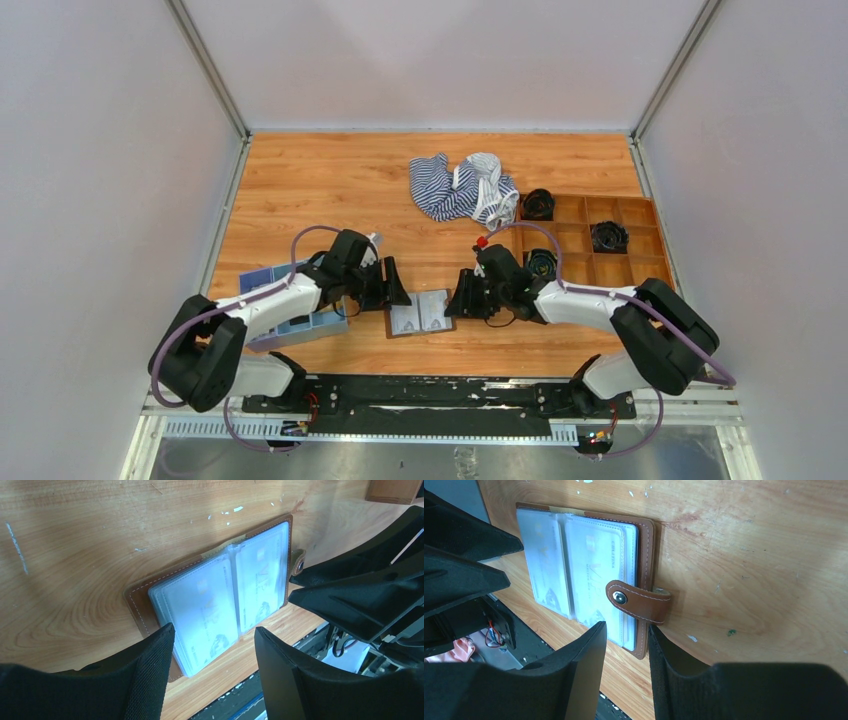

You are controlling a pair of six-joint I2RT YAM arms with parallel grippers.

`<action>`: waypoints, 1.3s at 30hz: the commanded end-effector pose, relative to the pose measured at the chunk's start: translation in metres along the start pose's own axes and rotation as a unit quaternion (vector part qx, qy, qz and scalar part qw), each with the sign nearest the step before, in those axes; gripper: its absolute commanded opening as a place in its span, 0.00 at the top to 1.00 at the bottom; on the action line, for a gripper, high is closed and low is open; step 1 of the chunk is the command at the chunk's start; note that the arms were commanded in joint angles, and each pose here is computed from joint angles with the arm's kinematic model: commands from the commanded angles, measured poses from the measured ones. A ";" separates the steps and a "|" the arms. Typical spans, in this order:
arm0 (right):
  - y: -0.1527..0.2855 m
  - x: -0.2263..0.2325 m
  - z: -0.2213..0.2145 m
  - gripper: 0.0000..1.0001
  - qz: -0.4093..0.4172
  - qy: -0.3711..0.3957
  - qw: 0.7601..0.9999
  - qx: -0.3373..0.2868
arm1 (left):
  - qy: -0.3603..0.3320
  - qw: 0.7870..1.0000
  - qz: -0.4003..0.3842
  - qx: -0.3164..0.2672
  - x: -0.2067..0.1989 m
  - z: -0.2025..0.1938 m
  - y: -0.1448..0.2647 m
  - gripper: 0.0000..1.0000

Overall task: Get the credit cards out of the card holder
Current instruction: Remove the credit card from the card holder.

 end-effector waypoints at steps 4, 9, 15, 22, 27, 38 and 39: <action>0.001 -0.008 -0.005 0.59 -0.012 -0.001 1.000 0.010 | 0.000 1.000 -0.007 0.010 -0.002 0.000 -0.010 0.36; 0.001 -0.009 -0.006 0.59 -0.012 -0.002 1.000 0.012 | 0.001 1.000 -0.011 0.010 -0.003 0.000 -0.011 0.37; 0.000 -0.009 -0.006 0.60 -0.011 -0.001 1.000 0.012 | 0.003 0.999 -0.039 0.014 -0.014 0.001 -0.011 0.37; 0.000 -0.008 -0.005 0.60 -0.009 -0.001 1.000 0.010 | 0.004 0.997 -0.069 0.026 -0.028 0.001 -0.010 0.37; 0.000 -0.009 -0.007 0.60 -0.011 -0.003 1.000 0.011 | -0.005 0.995 -0.100 0.019 -0.049 0.006 0.001 0.37; 0.013 -0.016 0.003 0.60 -0.025 -0.012 0.999 -0.015 | -0.030 0.994 -0.100 0.043 -0.071 -0.010 -0.014 0.37; 0.018 -0.019 0.005 0.60 -0.030 -0.013 0.999 -0.021 | -0.031 0.993 -0.100 0.045 -0.072 -0.012 -0.016 0.37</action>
Point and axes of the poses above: each gripper's point midway between its finger pads, its own y axis back along the fingers, its own x axis along the line the jaws close on, z = x × y, the point moved 3 cm from there along y, back along the fingers, and after that the axes turned 12 degrees about y, right-handed, at the moved point
